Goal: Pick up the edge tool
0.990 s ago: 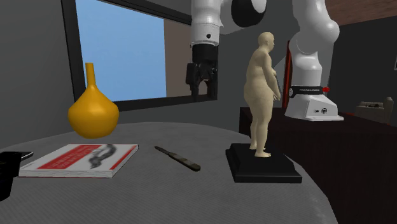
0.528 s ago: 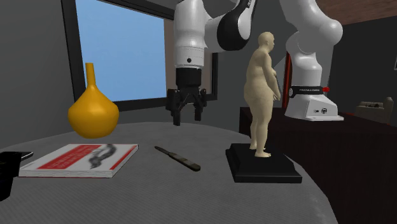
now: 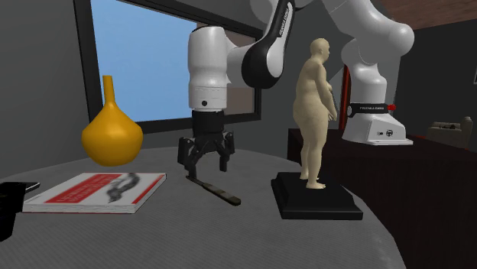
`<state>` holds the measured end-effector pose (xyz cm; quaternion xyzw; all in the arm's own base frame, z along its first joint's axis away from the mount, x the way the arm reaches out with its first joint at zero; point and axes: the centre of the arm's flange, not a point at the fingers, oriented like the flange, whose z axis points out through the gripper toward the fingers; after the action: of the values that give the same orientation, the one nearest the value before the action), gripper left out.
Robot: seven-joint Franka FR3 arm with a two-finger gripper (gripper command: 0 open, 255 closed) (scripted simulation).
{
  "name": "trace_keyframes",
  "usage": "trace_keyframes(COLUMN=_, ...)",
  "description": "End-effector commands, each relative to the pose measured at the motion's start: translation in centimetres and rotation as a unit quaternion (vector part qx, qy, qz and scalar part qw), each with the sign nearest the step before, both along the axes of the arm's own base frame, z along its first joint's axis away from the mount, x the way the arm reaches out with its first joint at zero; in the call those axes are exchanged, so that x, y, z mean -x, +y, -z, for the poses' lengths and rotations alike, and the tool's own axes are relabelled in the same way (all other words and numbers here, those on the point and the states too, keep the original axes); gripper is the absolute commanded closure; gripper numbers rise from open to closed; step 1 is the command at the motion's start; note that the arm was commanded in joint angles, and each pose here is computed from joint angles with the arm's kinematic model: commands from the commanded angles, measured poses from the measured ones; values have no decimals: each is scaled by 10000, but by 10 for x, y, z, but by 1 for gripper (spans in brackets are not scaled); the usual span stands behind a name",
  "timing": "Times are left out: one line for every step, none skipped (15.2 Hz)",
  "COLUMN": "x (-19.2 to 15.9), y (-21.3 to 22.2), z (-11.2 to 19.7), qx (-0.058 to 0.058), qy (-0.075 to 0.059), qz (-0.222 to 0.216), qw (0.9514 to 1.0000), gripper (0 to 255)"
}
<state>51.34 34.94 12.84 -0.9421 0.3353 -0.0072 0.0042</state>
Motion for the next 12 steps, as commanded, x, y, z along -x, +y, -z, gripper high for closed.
trace_keyframes(x=1, y=0, z=12, qx=2, qy=-2, qz=10, qw=10000, gripper=0)
trace_keyframes(x=1, y=0, z=17, qx=2, qy=-2, qz=10, qw=10000, gripper=0)
trace_keyframes(x=1, y=0, z=23, qx=2, qy=-2, qz=10, qw=10000, gripper=0)
trace_keyframes(x=1, y=0, z=28, qx=2, qy=-2, qz=10, qw=10000, gripper=0)
trace_keyframes(x=1, y=0, z=31, qx=2, qy=-2, qz=10, qw=10000, gripper=0)
trace_keyframes(x=1, y=0, z=31, qx=2, qy=-2, qz=10, qw=10000, gripper=0)
trace_keyframes(x=1, y=1, z=31, qx=2, qy=-3, qz=10, qw=10000, gripper=255)
trace_keyframes(x=1, y=1, z=31, qx=3, qy=-3, qz=10, qw=10000, gripper=255)
trace_keyframes(x=1, y=1, z=31, qx=3, qy=-3, qz=10, qw=10000, gripper=255)
trace_keyframes(x=1, y=0, z=31, qx=2, qy=-3, qz=10, qw=10000, gripper=255)
trace_keyframes(x=1, y=0, z=31, qx=2, qy=-3, qz=10, qw=10000, gripper=255)
trace_keyframes(x=1, y=0, z=31, qx=2, qy=-3, qz=10, qw=10000, gripper=255)
